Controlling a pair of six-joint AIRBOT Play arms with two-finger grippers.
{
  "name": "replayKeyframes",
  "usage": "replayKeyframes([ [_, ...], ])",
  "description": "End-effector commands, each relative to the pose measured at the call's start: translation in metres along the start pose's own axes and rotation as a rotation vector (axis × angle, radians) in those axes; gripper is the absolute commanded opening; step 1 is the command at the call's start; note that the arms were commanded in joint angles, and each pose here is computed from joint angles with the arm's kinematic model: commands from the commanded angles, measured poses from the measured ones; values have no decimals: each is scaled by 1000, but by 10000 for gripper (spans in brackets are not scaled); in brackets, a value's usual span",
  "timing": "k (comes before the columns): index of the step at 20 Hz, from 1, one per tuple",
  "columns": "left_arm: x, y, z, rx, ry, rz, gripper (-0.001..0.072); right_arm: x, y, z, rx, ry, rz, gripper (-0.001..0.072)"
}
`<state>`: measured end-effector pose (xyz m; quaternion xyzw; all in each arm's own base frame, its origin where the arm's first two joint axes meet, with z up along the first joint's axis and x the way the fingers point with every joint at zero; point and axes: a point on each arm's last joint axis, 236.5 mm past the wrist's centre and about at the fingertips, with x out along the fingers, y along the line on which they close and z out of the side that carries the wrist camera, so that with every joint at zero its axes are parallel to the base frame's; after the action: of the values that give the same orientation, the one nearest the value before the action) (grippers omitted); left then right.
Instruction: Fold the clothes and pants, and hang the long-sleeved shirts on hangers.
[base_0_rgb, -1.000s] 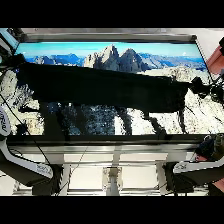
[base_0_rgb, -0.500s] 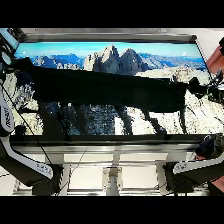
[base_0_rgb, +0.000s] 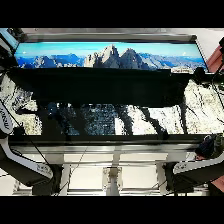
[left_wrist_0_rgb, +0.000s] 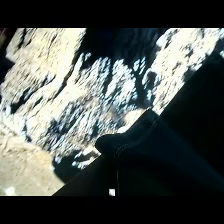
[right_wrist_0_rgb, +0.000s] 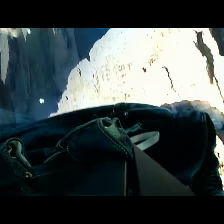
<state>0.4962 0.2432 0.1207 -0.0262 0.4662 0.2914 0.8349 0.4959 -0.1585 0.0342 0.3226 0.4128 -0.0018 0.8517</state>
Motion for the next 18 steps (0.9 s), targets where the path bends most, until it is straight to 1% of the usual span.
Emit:
replayKeyframes([
  [1,-6,17,-22,23,95,54,29,-5,-13,-15,-17,77,-67,14],
  [5,-11,36,-43,94,195,124,30,-8,-27,-29,-40,142,-126,14],
  [9,-12,44,-53,104,239,133,29,-10,-31,-41,-50,191,-141,14],
  [11,-11,42,-55,95,247,112,29,-10,-31,-40,-43,190,-139,14],
  [15,-11,54,-67,116,301,117,29,-9,-31,-35,-27,167,-143,13],
  [18,-3,48,-71,51,313,43,29,-2,-27,-20,-14,98,-145,13],
])
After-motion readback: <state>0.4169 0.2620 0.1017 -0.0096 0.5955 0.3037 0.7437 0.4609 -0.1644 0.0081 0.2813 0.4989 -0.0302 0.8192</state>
